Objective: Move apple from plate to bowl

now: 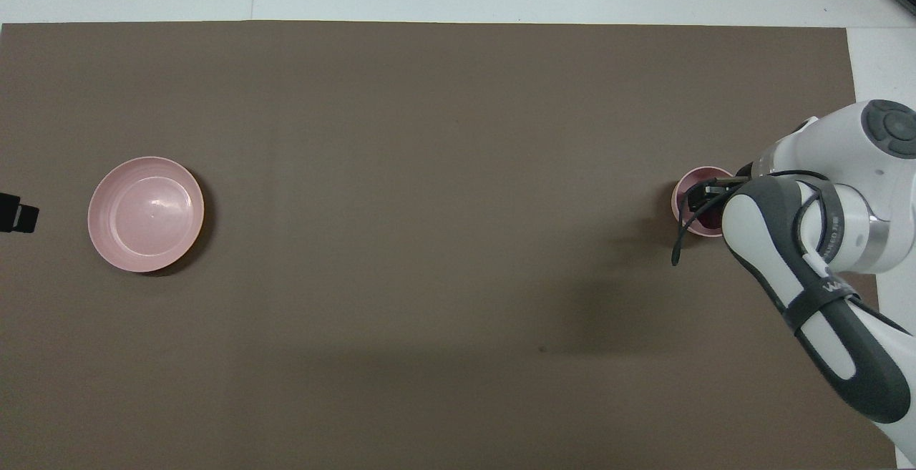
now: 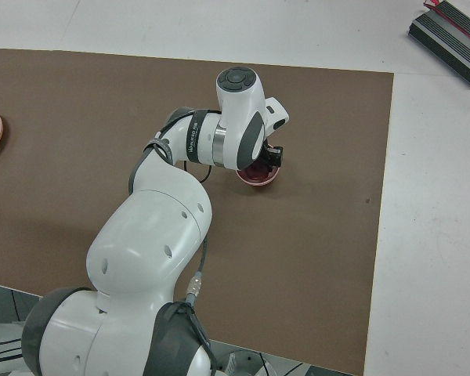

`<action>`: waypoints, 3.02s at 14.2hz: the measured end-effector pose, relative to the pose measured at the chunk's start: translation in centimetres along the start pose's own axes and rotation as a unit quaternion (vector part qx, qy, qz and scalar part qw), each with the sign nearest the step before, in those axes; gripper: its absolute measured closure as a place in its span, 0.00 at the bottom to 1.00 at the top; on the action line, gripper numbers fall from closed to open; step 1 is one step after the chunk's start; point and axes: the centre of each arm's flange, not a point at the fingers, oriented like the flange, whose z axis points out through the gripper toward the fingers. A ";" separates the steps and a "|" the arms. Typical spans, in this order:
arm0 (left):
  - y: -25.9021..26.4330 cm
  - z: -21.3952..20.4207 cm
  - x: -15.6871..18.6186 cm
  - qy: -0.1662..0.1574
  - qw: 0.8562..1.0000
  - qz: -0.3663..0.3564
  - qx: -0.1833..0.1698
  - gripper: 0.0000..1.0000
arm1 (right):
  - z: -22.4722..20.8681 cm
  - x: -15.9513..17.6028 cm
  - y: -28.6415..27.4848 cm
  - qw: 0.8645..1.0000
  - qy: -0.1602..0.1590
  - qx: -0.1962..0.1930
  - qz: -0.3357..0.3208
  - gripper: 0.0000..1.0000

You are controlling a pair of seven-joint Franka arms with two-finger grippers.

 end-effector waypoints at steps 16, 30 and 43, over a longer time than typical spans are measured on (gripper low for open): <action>-0.1 0.5 0.1 -0.003 1.000 -0.001 0.000 0.00 | 0.8 0.4 -0.1 1.000 -0.005 -0.001 -0.001 0.00; -0.1 0.5 0.1 -0.003 1.000 -0.001 0.000 0.00 | -22.9 -3.8 -1.0 1.000 0.021 0.003 0.018 0.00; -0.1 0.5 0.1 -0.003 1.000 -0.001 0.000 0.00 | -31.7 -9.4 0.9 0.999 0.010 0.010 0.031 0.00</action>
